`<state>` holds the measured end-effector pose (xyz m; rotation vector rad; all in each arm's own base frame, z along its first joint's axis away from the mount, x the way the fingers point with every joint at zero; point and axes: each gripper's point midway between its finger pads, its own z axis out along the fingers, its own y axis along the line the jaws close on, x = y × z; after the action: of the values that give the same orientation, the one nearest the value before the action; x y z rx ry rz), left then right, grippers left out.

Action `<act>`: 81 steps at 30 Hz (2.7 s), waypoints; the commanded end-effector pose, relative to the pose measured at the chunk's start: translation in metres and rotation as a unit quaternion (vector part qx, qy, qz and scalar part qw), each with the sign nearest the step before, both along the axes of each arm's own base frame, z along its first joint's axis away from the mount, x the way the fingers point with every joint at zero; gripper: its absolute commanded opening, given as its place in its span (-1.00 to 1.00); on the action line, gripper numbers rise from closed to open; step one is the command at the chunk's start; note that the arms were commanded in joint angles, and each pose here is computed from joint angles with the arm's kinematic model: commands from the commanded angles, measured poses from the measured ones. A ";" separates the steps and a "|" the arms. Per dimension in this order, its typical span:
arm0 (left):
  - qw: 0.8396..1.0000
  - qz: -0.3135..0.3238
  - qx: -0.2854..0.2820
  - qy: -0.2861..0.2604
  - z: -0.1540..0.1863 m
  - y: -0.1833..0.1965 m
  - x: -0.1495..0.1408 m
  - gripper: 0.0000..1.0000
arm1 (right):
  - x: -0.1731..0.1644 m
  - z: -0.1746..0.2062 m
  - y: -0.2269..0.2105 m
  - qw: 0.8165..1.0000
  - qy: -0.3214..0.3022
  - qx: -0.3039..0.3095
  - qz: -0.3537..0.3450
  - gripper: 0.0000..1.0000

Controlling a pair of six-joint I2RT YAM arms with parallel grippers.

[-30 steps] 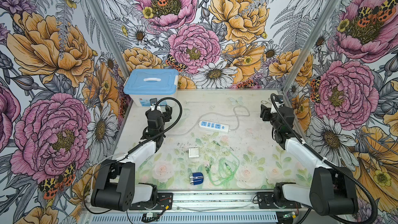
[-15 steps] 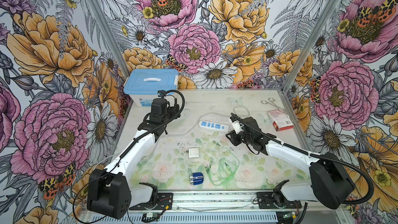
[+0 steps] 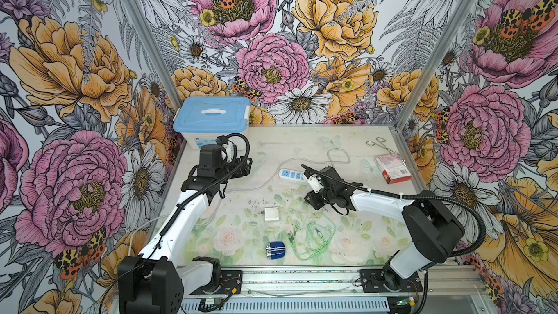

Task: Charge the electric shaver
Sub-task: Pick up the charging cable from the center of the board.

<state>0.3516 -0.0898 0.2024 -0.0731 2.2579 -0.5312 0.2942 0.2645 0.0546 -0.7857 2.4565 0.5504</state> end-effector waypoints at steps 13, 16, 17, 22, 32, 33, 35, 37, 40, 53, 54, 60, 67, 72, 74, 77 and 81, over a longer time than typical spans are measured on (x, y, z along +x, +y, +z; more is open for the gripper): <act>0.999 -0.028 -0.019 0.007 -0.001 -0.007 -0.002 0.63 | 0.006 -0.027 0.017 0.999 -0.001 -0.043 0.009 -0.55; 0.999 -0.029 -0.019 0.008 -0.002 -0.007 -0.002 0.63 | 0.007 -0.032 0.017 0.998 -0.004 -0.056 0.010 -0.59; 0.999 -0.028 -0.019 0.007 -0.001 -0.006 -0.002 0.63 | 0.007 -0.034 0.017 0.998 -0.004 -0.059 0.009 -0.65; 0.999 -0.030 -0.021 0.008 -0.002 -0.007 -0.002 0.63 | 0.006 -0.034 0.016 0.998 -0.002 -0.058 0.006 -1.00; 0.989 -0.113 -0.084 0.035 -0.026 -0.081 -0.020 0.56 | 0.005 0.030 0.044 0.998 -0.023 0.041 0.048 -1.00; 0.986 -0.127 -0.105 0.035 -0.029 -0.092 -0.022 0.51 | 0.002 0.036 0.047 0.997 -0.021 0.054 0.056 -1.00; 0.977 -0.146 -0.156 0.024 -0.033 -0.111 -0.022 0.39 | -0.003 0.048 0.053 0.994 -0.017 0.079 0.073 -1.00; 0.969 -0.158 -0.192 0.006 -0.031 -0.118 -0.019 0.27 | -0.007 0.058 0.056 0.991 -0.012 0.101 0.086 -1.00; 0.951 -0.193 -0.242 -0.007 -0.026 -0.134 -0.014 0.12 | -0.011 0.071 0.060 0.986 -0.011 0.126 0.105 -1.00; 0.893 -0.273 -0.357 -0.023 -0.020 -0.173 -0.010 -0.23 | 0.008 0.117 0.058 0.974 -0.054 0.181 0.121 -1.00; 0.891 -0.274 -0.360 -0.026 -0.019 -0.172 -0.011 -0.25 | 0.011 0.117 0.057 0.974 -0.055 0.184 0.119 -1.00; 0.896 -0.277 -0.345 -0.023 -0.022 -0.171 -0.018 -0.33 | 0.021 0.127 0.060 0.969 -0.062 0.202 0.126 -1.00; 0.906 -0.286 -0.312 -0.020 -0.025 -0.175 -0.025 -0.40 | 0.028 0.131 0.066 0.966 -0.066 0.213 0.133 -1.00; 0.905 -0.294 -0.306 -0.022 -0.023 -0.176 -0.027 -0.45 | 0.031 0.134 0.068 0.964 -0.071 0.220 0.134 -1.00; 0.905 -0.295 -0.306 -0.022 -0.023 -0.177 -0.028 -0.49 | 0.032 0.134 0.068 0.964 -0.071 0.220 0.134 -1.00; 0.904 -0.297 -0.306 -0.023 -0.022 -0.176 -0.028 -0.56 | 0.033 0.133 0.068 0.964 -0.071 0.220 0.133 -1.00; 0.905 -0.296 -0.303 -0.023 -0.023 -0.176 -0.028 -0.71 | 0.033 0.131 0.068 0.964 -0.068 0.220 0.134 -1.00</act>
<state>0.3276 -0.2630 0.1720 0.2659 1.9879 -1.5353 0.3187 0.3279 0.1723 -0.9184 2.0698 1.0521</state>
